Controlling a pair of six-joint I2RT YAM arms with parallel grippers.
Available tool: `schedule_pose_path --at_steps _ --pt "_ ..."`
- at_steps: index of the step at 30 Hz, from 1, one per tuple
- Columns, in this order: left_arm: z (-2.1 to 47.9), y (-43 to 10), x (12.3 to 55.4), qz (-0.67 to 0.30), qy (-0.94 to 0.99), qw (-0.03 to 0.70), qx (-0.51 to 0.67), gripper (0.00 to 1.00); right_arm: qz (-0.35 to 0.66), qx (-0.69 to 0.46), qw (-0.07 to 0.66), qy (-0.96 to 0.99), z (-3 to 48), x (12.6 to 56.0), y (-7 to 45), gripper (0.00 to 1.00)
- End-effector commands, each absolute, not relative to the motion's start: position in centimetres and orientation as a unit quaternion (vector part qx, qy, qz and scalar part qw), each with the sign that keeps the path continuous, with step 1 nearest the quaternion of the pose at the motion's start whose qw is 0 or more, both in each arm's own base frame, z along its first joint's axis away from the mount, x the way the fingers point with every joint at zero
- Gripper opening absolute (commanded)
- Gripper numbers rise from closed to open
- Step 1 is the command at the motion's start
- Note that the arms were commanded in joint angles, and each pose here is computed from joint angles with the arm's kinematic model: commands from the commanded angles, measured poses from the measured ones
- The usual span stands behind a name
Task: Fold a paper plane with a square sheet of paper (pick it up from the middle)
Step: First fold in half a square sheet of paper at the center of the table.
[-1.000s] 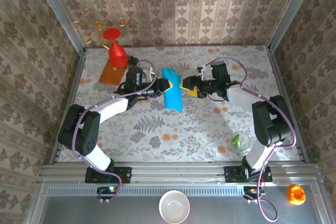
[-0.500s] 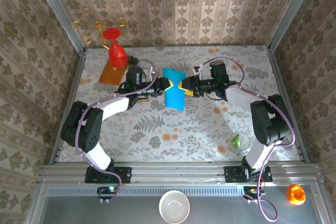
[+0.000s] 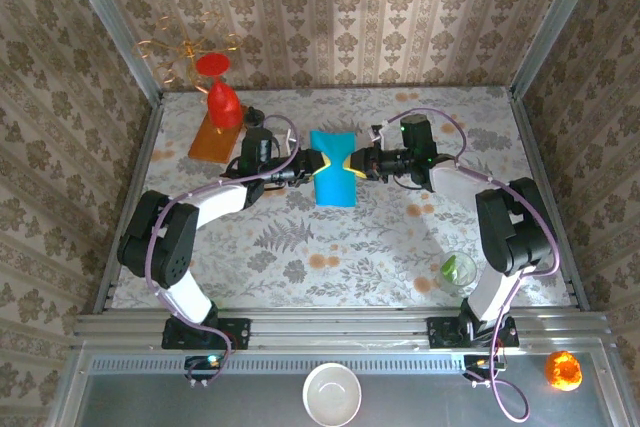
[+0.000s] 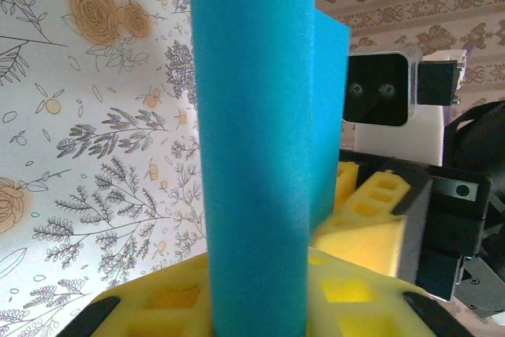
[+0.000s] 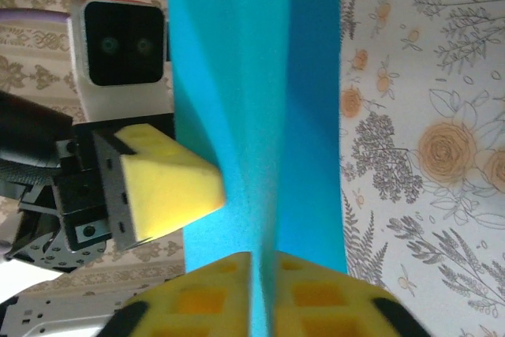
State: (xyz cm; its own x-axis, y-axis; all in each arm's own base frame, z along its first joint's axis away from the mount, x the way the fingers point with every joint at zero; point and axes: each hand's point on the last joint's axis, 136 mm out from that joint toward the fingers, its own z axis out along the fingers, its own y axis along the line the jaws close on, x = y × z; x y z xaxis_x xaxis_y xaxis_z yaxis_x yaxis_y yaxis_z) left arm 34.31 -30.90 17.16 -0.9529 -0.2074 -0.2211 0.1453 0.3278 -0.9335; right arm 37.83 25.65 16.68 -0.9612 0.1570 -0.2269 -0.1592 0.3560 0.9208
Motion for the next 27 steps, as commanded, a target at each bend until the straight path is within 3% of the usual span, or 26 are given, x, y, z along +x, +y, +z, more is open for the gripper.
schedule_pose_path --at_steps 1,6,17,18,23,27 --pt "17.1 -30.6 34.5 -0.581 0.799 0.155 -0.025 0.29 0.542 0.016 0.139 0.829 15.9 38.6 25.2 0.08" --pt "15.6 -27.5 36.0 -0.546 0.815 0.183 -0.067 0.55 0.511 0.034 0.16 0.844 16.1 39.0 23.2 0.01" --pt "12.7 -20.8 35.8 -0.458 0.85 0.227 -0.128 0.86 0.412 0.037 0.175 0.893 19.7 37.6 18.1 0.0" --pt "12.7 -20.6 35.6 -0.452 0.853 0.227 -0.126 0.98 0.409 0.046 0.171 0.895 19.9 37.7 18.1 0.0" --pt "12.4 -20.7 35.2 -0.451 0.856 0.223 -0.121 1.0 0.399 0.078 0.107 0.907 18.0 37.6 19.8 0.0" --pt "12.1 -21.6 34.9 -0.459 0.855 0.213 -0.113 0.99 0.452 0.07 0.089 0.885 16.4 38.2 23.5 0.01"
